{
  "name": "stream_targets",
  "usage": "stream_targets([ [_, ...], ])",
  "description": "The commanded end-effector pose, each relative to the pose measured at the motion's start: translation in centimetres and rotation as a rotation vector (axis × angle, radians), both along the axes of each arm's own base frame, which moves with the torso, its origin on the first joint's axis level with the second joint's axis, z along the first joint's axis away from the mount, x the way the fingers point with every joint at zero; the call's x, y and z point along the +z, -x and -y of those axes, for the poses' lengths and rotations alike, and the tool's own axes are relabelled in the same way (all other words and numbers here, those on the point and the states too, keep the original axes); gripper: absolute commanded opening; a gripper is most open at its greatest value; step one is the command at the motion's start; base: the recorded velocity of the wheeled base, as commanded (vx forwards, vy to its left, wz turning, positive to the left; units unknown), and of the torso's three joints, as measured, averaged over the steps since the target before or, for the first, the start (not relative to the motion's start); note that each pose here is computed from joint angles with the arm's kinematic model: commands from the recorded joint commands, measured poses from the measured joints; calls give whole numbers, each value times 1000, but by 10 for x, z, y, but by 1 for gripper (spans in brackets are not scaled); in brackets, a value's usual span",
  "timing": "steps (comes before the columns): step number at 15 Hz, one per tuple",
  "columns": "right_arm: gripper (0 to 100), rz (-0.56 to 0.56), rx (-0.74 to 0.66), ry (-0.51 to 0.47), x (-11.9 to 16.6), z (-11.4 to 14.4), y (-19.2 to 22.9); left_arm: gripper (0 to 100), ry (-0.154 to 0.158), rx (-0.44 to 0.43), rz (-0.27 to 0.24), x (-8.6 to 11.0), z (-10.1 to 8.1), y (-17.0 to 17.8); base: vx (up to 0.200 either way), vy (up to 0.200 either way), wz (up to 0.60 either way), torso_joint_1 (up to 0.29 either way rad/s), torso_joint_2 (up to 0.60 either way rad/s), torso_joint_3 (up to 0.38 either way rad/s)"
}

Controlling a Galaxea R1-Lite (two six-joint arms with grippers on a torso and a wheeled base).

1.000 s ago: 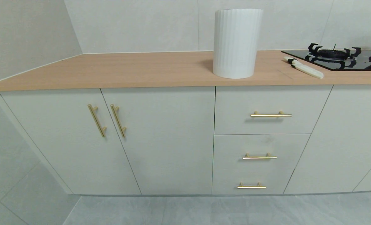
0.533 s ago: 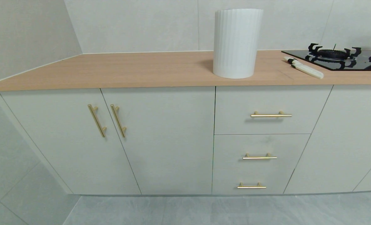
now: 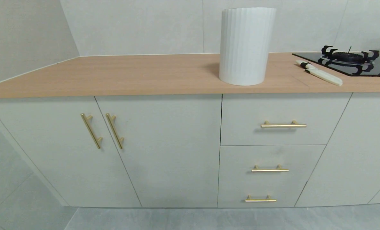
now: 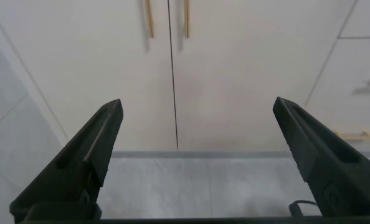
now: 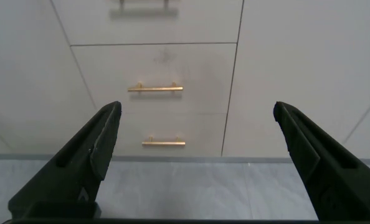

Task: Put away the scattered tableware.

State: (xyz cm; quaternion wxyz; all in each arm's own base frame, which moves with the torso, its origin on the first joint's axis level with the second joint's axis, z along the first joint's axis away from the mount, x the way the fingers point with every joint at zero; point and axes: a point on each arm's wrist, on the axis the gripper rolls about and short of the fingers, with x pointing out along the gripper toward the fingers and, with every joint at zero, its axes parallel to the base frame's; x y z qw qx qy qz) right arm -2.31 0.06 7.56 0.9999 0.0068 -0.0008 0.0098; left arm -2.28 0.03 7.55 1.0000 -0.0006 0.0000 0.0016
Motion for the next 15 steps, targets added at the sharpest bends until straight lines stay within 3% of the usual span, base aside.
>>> stream_targets([
  [1, 100, -3, 0, 0, 0, 0, 0, 100, 0, 0, 0, 0, 0, 0, 200, 0, 0, 7, 12, 7],
  [14, 100, -3, 0, -2, 0, 0, 0, 100, 0, 0, 0, 0, 0, 0, 200, 0, 0, 3, 2, 2],
  [15, 100, -3, 0, 0, 0, 0, 0, 100, 0, 0, 0, 0, 0, 0, 0, 0, 0, 0, 0, 0],
])
